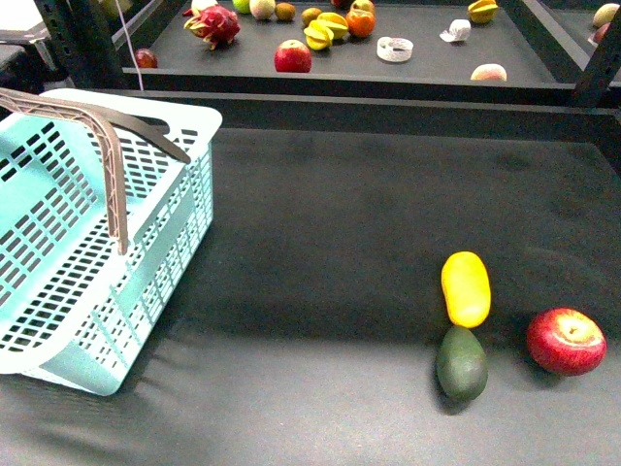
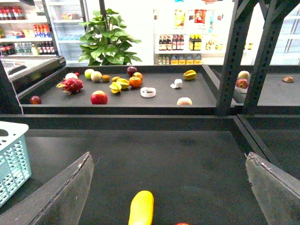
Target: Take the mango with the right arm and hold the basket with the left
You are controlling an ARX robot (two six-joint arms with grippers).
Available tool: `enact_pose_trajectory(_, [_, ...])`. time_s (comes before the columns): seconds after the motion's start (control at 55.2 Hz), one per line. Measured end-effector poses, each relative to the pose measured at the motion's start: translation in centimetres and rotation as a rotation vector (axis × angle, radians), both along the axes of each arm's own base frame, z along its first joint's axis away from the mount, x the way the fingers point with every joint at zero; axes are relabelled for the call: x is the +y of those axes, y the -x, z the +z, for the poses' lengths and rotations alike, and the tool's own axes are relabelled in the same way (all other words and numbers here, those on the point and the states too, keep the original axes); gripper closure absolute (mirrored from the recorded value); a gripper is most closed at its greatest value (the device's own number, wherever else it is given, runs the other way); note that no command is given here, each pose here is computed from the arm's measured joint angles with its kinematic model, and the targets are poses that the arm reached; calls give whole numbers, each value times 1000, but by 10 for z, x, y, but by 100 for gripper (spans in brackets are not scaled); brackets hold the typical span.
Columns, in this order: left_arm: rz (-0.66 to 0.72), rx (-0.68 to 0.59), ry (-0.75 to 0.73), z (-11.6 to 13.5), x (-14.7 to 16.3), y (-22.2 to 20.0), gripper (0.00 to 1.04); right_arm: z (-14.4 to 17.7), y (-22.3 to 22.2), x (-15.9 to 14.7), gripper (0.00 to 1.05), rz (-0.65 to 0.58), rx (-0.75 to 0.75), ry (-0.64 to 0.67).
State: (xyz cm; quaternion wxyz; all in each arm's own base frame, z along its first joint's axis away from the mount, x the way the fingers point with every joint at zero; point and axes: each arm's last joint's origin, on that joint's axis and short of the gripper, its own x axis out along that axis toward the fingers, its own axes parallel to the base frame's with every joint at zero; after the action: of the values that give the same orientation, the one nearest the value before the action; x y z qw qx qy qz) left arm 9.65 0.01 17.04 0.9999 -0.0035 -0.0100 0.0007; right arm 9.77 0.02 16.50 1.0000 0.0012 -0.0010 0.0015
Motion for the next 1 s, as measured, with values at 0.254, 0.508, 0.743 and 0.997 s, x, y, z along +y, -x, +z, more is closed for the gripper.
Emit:
enact_pose_trajectory(0.254, [0, 0, 0, 0, 0, 0, 6, 0, 0, 0, 8, 0, 0, 0])
enact_pose_trajectory(0.508, [0, 0, 0, 0, 0, 0, 6, 0, 0, 0, 8, 0, 0, 0])
enact_pose_trajectory(0.743, [0, 0, 0, 0, 0, 0, 6, 0, 0, 0, 8, 0, 0, 0])
enact_pose_trajectory(0.997, [402, 25, 211, -4, -6, -23, 6, 0, 0, 0, 8, 0, 0, 0])
